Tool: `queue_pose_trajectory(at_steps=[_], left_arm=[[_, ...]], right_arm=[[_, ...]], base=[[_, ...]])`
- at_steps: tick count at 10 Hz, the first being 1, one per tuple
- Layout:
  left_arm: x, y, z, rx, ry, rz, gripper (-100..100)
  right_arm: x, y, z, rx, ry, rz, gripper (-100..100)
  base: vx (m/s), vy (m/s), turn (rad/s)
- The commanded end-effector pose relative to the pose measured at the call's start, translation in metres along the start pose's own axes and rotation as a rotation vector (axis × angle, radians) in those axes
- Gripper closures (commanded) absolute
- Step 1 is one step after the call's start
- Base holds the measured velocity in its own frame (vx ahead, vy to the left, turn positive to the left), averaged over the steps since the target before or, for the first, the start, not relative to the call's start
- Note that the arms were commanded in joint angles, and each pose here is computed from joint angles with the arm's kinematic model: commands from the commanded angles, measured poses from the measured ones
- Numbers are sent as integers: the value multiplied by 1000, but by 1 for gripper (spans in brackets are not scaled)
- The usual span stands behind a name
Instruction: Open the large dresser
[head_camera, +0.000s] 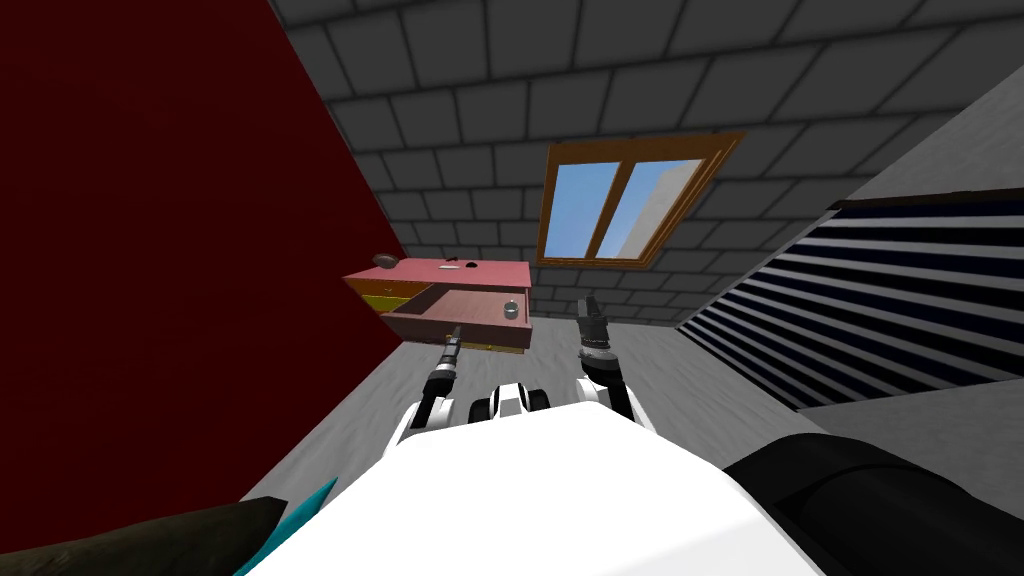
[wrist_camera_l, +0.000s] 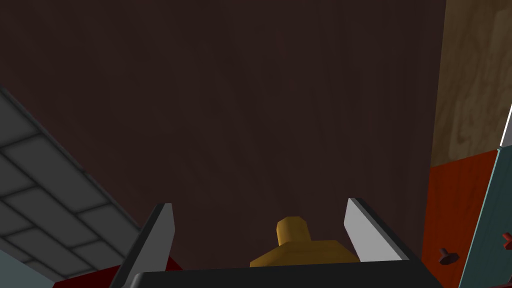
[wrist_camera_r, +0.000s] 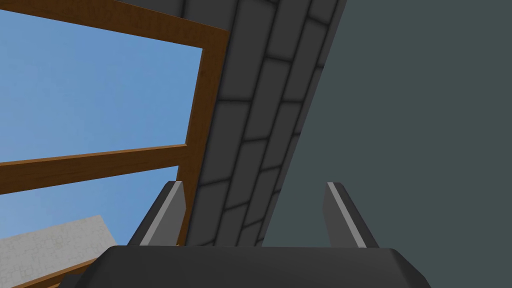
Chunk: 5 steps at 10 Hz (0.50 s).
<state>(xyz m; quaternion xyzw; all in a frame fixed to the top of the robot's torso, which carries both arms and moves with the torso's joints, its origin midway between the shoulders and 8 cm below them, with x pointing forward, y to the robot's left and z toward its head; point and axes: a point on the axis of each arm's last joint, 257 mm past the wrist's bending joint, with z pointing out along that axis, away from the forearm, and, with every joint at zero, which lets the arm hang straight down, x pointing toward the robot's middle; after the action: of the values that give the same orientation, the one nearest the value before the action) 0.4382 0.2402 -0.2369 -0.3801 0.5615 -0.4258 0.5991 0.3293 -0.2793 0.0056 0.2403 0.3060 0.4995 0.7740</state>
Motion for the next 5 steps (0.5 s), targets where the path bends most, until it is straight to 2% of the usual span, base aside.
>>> queue_pose_trajectory(at_steps=[1, 5], left_arm=[[1, 3, -1, -7, 2, -1, 0], [2, 9, -3, -20, 5, -5, 0]], right_arm=[[0, 0, 0, 0, 0, 0, 0], [0, 0, 0, 0, 0, 0, 0]], base=[[0, 0, 0], [0, 0, 0]])
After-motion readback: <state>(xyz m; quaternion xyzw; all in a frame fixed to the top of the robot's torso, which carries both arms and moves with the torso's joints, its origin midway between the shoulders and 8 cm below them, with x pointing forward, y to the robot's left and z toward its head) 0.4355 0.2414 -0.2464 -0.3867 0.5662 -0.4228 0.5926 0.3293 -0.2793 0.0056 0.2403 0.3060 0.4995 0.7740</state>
